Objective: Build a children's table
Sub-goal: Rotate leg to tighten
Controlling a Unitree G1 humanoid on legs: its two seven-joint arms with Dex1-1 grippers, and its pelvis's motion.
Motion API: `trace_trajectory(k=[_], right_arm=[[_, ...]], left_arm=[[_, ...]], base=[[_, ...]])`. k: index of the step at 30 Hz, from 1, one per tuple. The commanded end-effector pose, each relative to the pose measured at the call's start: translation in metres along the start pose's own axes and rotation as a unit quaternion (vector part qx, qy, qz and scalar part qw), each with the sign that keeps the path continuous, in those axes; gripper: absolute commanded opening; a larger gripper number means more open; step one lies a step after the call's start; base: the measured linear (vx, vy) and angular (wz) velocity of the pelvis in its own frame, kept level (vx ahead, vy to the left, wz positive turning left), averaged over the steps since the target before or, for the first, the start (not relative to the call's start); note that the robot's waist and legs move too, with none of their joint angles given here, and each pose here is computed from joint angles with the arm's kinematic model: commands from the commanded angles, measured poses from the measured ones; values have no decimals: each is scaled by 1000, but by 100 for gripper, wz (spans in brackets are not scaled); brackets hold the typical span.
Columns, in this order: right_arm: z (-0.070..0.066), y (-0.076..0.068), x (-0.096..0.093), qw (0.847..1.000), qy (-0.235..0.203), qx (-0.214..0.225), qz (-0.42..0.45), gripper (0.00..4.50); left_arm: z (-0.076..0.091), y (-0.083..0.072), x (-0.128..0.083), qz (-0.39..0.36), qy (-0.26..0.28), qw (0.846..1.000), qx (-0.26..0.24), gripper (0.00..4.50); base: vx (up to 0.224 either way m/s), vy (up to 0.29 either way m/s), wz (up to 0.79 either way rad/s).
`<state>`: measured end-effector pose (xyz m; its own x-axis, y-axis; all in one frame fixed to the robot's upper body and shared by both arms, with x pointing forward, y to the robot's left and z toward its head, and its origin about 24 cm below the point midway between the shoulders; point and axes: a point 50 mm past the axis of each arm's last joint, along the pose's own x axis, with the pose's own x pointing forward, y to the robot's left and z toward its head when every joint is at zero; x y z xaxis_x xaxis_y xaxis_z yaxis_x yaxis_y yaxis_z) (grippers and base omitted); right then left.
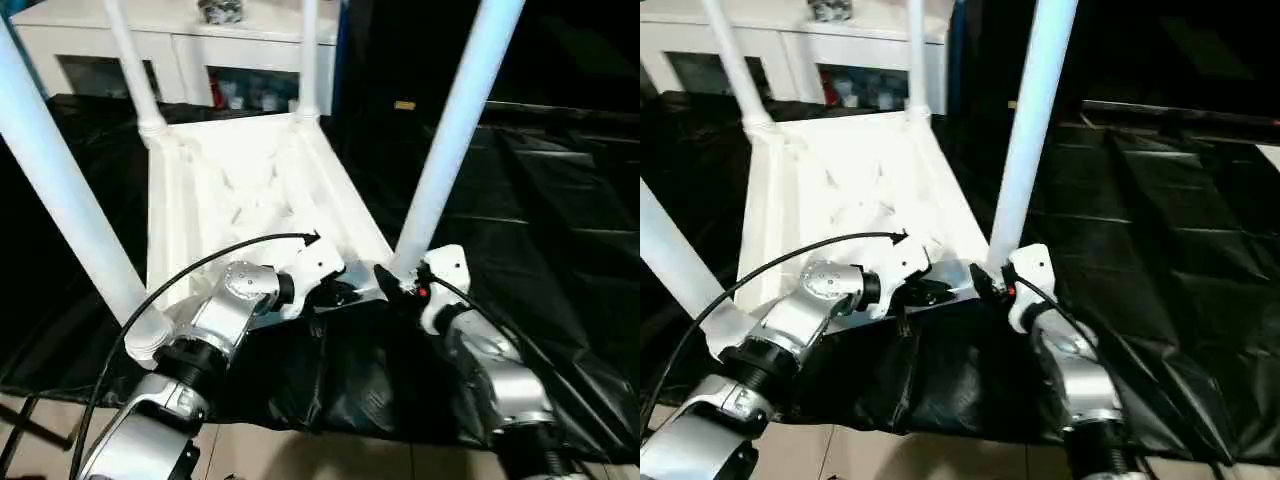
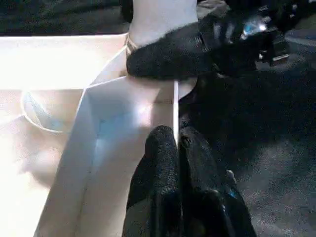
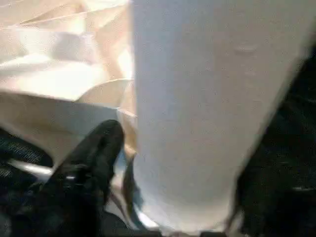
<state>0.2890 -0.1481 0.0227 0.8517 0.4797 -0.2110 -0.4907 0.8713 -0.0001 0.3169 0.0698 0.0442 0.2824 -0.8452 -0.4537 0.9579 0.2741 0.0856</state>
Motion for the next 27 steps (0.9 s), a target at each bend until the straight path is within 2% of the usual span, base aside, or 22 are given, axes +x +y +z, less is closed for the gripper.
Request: trace_trajectory(k=[1,3,4,5,6,7,8,10,11,12,14,15,16,19,20,22,23,25,27], right_arm=[[9,0,-5,999,-22,-7,31,373],[15,-13,-19,998,-33,-14,60,373],[16,-14,-20,997,-33,-14,62,373],[20,-26,-34,996,-35,-14,84,373],[22,-30,-39,995,-35,-15,90,373],[25,-36,-47,994,-35,-17,99,372],[27,-42,-52,994,-34,-23,102,372],[29,-47,-57,994,-34,-31,103,371],[33,-56,-65,993,-29,-45,101,371],[34,-58,-68,993,-27,-48,101,371],[34,-59,-70,993,-23,-49,105,371],[34,-60,-75,992,-13,-48,119,371],[34,-59,-77,991,-8,-47,128,371],[31,-51,-84,985,13,-31,172,371],[28,-42,-84,979,24,-22,203,371],[25,-33,-81,973,33,-14,227,371],[21,-25,-78,968,41,-6,248,371],[18,-18,-70,964,42,-4,263,371],[18,-16,-67,963,42,-5,265,371]], left_arm=[[4,-10,6,-30,-30,999,7,0],[3,-9,4,-23,-31,999,11,0],[3,-9,4,-23,-31,999,11,0],[3,-7,2,-11,-37,999,13,0],[4,-7,2,-6,-40,999,13,0],[4,-6,1,-1,-46,999,14,27],[5,-6,0,4,-49,999,12,27],[5,-6,-1,5,-55,998,11,58],[8,-6,-6,6,-69,998,6,58],[9,-6,-7,6,-75,997,6,62],[10,-6,-9,8,-79,997,6,68],[13,-7,-14,12,-91,996,5,94],[14,-7,-16,13,-99,995,4,94],[21,-11,-29,16,-130,991,-12,107],[22,-18,-38,-2,-140,990,-31,120],[21,-26,-45,-23,-140,989,-48,133],[16,-36,-54,-43,-131,988,-65,144],[6,-46,-66,-59,-111,988,-88,152],[2,-49,-69,-63,-104,988,-94,178]], base=[[0,0,0],[0,0,0],[0,0,0],[0,0,0],[0,0,0],[0,0,0],[0,0,0],[0,0,0],[0,0,0],[0,0,0],[0,0,0],[0,0,0],[0,0,0],[0,0,0],[0,0,0],[0,0,0],[0,0,0],[0,0,0],[0,0,0]])
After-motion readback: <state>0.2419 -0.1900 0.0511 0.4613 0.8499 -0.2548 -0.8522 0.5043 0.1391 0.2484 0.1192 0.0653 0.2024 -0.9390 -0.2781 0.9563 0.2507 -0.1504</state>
